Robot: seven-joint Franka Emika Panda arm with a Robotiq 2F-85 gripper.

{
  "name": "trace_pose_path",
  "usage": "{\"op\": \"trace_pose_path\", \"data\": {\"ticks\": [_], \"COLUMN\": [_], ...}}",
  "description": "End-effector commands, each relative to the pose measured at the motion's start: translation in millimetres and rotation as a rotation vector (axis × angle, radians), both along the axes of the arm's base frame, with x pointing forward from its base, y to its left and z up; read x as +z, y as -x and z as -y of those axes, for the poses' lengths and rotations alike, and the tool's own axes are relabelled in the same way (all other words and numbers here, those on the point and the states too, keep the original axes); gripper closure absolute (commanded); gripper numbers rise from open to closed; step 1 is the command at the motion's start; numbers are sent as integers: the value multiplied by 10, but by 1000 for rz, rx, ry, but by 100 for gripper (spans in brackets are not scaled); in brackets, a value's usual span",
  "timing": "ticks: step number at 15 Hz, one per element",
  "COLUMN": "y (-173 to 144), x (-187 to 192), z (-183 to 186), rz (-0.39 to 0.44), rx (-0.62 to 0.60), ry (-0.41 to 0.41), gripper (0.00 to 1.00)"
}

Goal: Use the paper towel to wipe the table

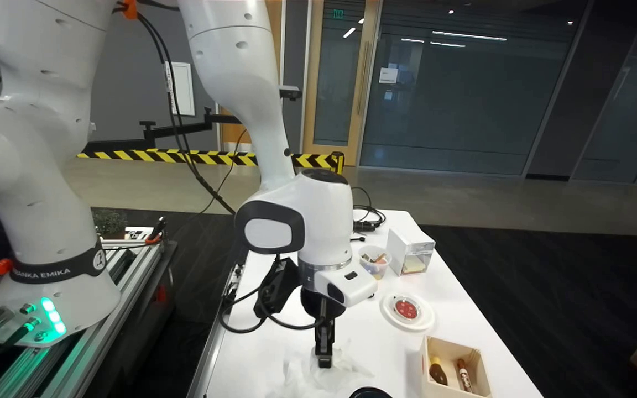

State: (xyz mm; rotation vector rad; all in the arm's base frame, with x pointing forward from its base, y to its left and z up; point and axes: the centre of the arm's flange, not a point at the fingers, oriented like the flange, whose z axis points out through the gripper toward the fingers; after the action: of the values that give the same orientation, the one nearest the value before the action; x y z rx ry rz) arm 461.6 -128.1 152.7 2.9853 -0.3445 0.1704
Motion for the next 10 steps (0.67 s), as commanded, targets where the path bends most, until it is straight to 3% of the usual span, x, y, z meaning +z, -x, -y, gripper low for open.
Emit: {"op": "trace_pose_path", "data": {"ticks": [1, 3, 10], "y": [0, 0, -1049], "x": [0, 0, 505], "z": [0, 0, -466], "rz": [0, 0, 135], "rx": [0, -1, 318], "ry": [0, 0, 114], "gripper": [98, 100, 100]}}
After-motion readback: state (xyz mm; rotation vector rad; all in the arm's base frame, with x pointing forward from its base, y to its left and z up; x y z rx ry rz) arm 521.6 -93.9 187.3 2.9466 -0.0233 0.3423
